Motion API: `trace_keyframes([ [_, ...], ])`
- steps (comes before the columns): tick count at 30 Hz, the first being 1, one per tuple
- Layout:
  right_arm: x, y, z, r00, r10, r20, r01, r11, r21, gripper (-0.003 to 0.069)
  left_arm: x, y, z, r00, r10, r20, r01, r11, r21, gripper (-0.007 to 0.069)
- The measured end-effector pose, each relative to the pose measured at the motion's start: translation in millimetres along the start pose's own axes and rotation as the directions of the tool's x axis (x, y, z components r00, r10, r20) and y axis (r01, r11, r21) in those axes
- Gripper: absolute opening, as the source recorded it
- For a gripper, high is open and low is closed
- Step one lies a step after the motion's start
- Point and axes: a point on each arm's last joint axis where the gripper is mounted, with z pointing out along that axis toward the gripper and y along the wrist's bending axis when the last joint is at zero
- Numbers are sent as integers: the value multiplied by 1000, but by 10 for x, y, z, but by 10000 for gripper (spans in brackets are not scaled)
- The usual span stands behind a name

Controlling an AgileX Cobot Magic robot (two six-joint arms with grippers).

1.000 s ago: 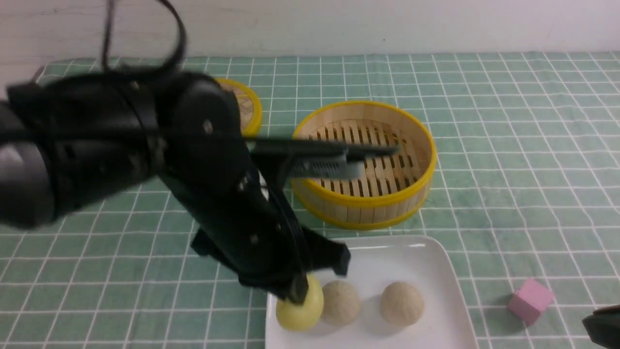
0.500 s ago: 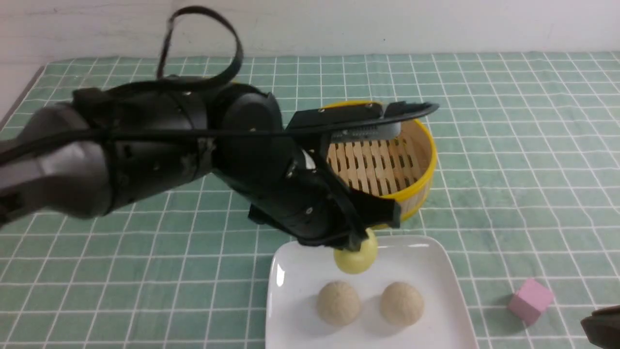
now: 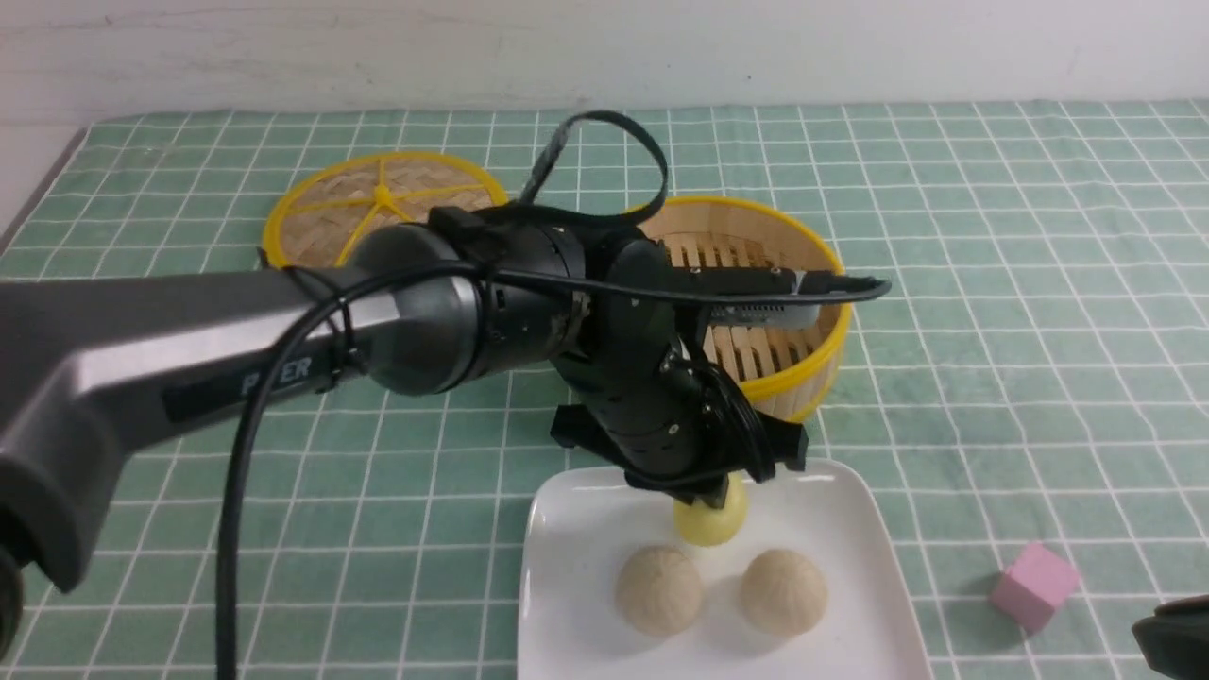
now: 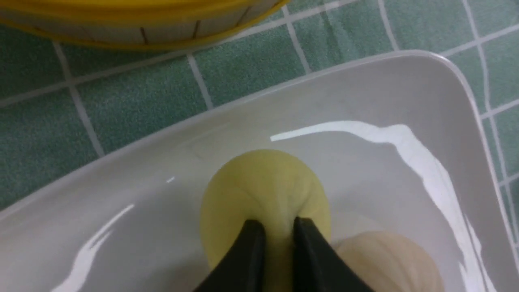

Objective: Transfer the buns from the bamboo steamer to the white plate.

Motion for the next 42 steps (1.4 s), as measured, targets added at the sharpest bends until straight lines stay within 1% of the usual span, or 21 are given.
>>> trace_keyframes([
  [1, 0, 0, -2, 1000, 0, 1, 0, 1000, 0, 125, -2, 0, 3, 1000, 0, 3, 0, 1000, 1, 141],
  [4, 14, 3, -108, 999, -2, 42, 2, 1000, -4, 114, -15, 0, 30, 1000, -2, 16, 2, 1000, 4, 246],
  [6, 23, 9, -261, 997, -5, 79, 5, 1000, -9, 78, -16, -6, 34, 1000, -12, 15, 11, 1000, 11, 306],
  [7, 24, 10, -278, 997, -5, 83, 6, 1000, -9, 78, -16, -7, 34, 1000, -13, 15, 13, 1000, 12, 312],
  [8, 38, 15, -417, 993, -7, 116, 9, 1000, -13, 41, -17, -12, 32, 1000, -18, 14, 18, 1000, 16, 345],
  [10, 94, 21, -672, 981, -11, 191, 16, 1000, -20, -5, -17, -14, 32, 1000, -21, 13, 21, 1000, 18, 381],
  [11, 109, 22, -720, 978, -12, 208, 17, 1000, -21, -7, -17, -15, 32, 1000, -23, 13, 23, 1000, 19, 382],
  [13, 211, 12, -933, 952, -20, 305, 26, 1000, -17, -15, -17, -15, 32, 1000, -23, 13, 23, 1000, 19, 395],
  [14, 272, 3, -1020, 934, -24, 358, 30, 999, -12, -15, -17, -14, 32, 1000, -22, 13, 22, 1000, 18, 397],
  [15, 370, -25, -1118, 893, -38, 448, 37, 999, 12, -15, -19, -12, 19, 1000, -14, 16, 13, 1000, 14, 398],
  [16, 392, -27, -1131, 881, -37, 472, 37, 999, 10, -15, -19, -12, 19, 1000, -14, 16, 13, 1000, 14, 398],
  [17, 440, -40, -1146, 844, -38, 534, 35, 999, 16, -15, -23, -12, 1, 1000, -8, 20, 7, 1000, 11, 398],
  [19, 509, -56, -1088, 737, -34, 675, 34, 999, 14, -15, -36, -18, -53, 999, 5, 34, -5, 1000, 9, 397],
  [20, 518, -58, -1051, 736, -34, 676, 34, 999, 14, -15, -37, -19, -59, 999, 5, 36, -5, 1000, 10, 396],
  [22, 527, -62, -905, 677, -35, 736, 41, 999, 9, -15, -44, -25, -90, 999, 9, 43, -10, 1000, 11, 388],
  [24, 524, -63, -790, 643, -33, 765, 45, 999, 6, -15, -44, -25, -95, 999, 11, 41, -11, 1000, 9, 378],
  [30, 513, -62, -724, 599, -32, 800, 50, 999, 3, -11, -31, -19, -94, 1000, 13, 26, -13, 1000, 3, 346],
  [38, 511, -62, -725, 595, -32, 803, 50, 999, 3, -9, -31, -18, -94, 1000, 15, 26, -15, 1000, 2, 296],
  [40, 511, -62, -725, 595, -32, 803, 50, 999, 3, -8, -34, -13, -94, 999, 24, 29, -24, 1000, -5, 256],
  [41, 511, -62, -725, 595, -32, 803, 50, 999, 3, -8, -34, -12, -94, 999, 25, 29, -25, 1000, -5, 251],
  [42, 511, -62, -725, 595, -32, 803, 50, 999, 3, -8, -37, -7, -95, 999, 33, 33, -32, 999, -11, 204],
])
